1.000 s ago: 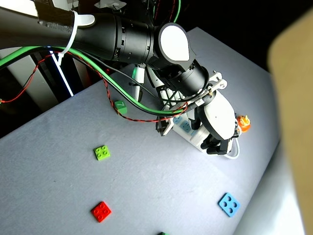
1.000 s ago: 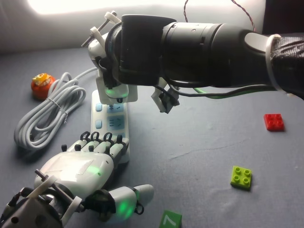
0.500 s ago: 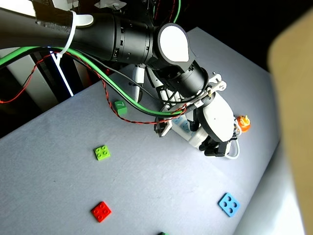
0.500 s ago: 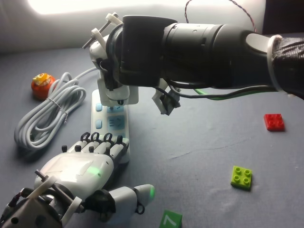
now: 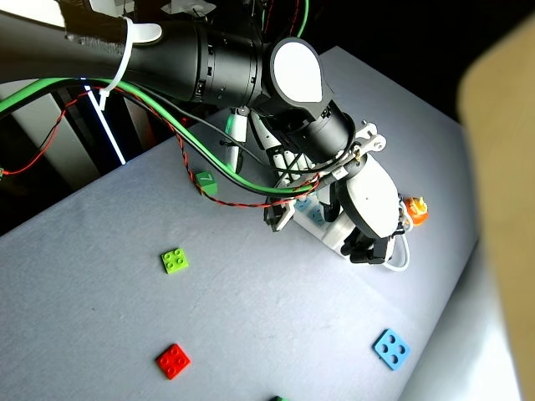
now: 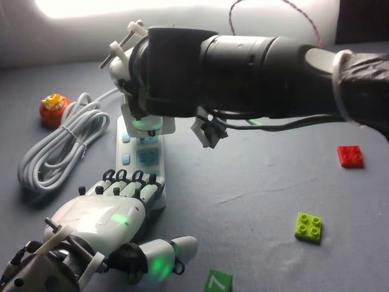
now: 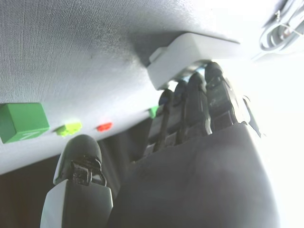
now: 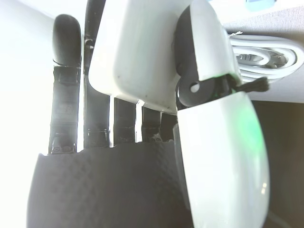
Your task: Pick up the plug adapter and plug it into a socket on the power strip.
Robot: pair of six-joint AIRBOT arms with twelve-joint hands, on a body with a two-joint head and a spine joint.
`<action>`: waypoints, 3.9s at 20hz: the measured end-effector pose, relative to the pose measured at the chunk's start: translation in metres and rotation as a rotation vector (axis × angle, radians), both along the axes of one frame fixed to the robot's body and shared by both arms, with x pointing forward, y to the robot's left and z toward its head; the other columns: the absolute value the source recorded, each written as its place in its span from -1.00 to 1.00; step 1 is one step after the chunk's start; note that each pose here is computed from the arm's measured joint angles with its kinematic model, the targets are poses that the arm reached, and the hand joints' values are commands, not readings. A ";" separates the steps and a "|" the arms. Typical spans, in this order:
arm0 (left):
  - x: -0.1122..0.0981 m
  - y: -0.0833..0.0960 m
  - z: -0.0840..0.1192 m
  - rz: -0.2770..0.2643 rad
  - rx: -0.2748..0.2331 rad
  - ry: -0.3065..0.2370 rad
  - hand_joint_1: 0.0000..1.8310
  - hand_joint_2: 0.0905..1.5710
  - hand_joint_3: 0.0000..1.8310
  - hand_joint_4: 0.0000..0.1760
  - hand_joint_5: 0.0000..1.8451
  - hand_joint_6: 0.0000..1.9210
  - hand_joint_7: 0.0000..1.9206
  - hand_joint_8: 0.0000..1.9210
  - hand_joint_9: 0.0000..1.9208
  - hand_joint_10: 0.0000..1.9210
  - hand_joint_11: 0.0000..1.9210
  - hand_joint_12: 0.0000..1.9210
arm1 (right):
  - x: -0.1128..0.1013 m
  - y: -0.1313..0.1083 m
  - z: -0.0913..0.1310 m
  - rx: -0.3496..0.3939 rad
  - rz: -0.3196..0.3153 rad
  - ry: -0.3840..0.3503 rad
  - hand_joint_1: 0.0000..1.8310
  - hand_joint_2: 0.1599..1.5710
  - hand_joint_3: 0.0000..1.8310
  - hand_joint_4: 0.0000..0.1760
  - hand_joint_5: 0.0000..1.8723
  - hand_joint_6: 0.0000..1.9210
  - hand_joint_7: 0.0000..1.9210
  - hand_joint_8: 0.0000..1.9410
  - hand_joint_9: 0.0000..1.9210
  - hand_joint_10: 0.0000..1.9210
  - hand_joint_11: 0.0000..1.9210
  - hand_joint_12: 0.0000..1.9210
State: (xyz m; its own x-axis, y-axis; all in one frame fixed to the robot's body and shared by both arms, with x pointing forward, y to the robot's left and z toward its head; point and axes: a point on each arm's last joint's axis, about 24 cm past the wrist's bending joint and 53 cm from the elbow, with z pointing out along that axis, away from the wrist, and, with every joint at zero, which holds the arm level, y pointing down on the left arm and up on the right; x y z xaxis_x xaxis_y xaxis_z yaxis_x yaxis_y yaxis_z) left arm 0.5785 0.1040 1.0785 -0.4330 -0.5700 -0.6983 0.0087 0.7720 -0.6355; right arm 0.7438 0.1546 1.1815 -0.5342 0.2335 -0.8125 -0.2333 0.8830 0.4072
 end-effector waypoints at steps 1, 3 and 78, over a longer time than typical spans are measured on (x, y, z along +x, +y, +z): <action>0.000 0.000 0.000 0.000 0.000 0.001 -0.97 0.54 -1.00 -1.00 -0.96 -1.00 -0.96 -1.00 -0.96 -1.00 -1.00 -0.91 | -0.001 0.001 0.000 -0.006 0.003 -0.003 0.33 0.37 -1.00 -0.91 -0.02 0.19 0.06 -0.08 0.08 -0.69 -0.42 0.28; 0.000 0.000 0.000 0.002 0.000 0.001 -0.96 0.53 -1.00 -1.00 -0.95 -1.00 -0.94 -1.00 -0.95 -1.00 -1.00 -0.88 | -0.004 0.006 -0.003 -0.029 0.015 -0.016 0.33 0.37 -1.00 -0.91 -0.01 0.18 0.04 -0.07 0.09 -0.70 -0.42 0.27; 0.017 -0.005 0.056 -0.071 -0.048 -0.047 -0.68 0.41 -1.00 -1.00 -0.67 -0.34 -0.50 -0.62 -0.61 -0.48 -1.00 0.12 | -0.041 -0.104 0.082 0.161 0.182 -0.128 -0.11 -0.02 -1.00 -1.00 -0.50 -0.97 -0.46 -0.94 -0.49 -0.93 -1.00 0.16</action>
